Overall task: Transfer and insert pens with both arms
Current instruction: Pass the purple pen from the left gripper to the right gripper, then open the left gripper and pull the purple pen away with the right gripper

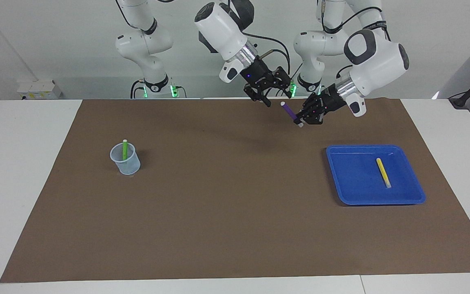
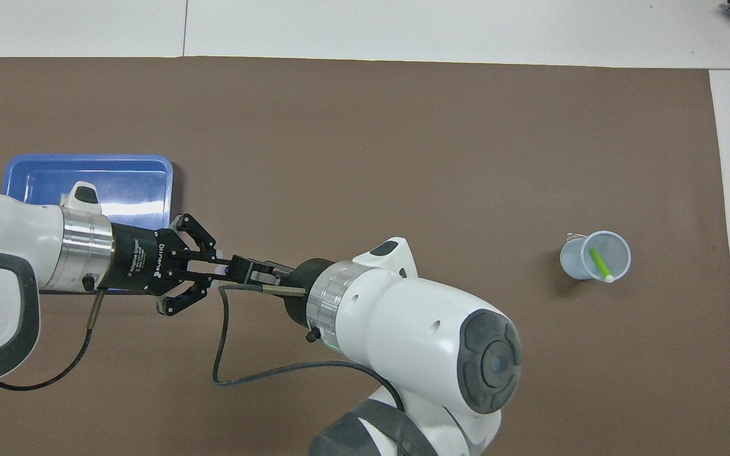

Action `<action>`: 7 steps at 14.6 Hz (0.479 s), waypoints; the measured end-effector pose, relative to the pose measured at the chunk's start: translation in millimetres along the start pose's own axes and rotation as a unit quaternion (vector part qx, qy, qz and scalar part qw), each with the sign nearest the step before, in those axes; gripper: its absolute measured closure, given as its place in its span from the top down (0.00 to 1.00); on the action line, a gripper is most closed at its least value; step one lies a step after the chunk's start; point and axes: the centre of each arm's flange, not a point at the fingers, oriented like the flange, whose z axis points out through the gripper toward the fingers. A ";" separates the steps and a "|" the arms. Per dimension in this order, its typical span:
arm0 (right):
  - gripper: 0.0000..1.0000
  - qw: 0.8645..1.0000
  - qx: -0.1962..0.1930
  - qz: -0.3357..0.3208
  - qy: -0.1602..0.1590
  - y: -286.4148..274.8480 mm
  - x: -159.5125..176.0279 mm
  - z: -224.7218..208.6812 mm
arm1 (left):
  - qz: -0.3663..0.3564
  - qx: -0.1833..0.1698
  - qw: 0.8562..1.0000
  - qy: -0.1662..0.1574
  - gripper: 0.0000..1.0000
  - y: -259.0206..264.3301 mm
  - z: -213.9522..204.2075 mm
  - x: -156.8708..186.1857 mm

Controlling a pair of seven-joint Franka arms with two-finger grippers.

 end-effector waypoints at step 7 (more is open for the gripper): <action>0.70 1.000 -0.005 -0.003 -0.001 2.1 1.1 5.4 | -0.017 -0.001 1.000 -0.010 0.17 0.2 1.2 -2.9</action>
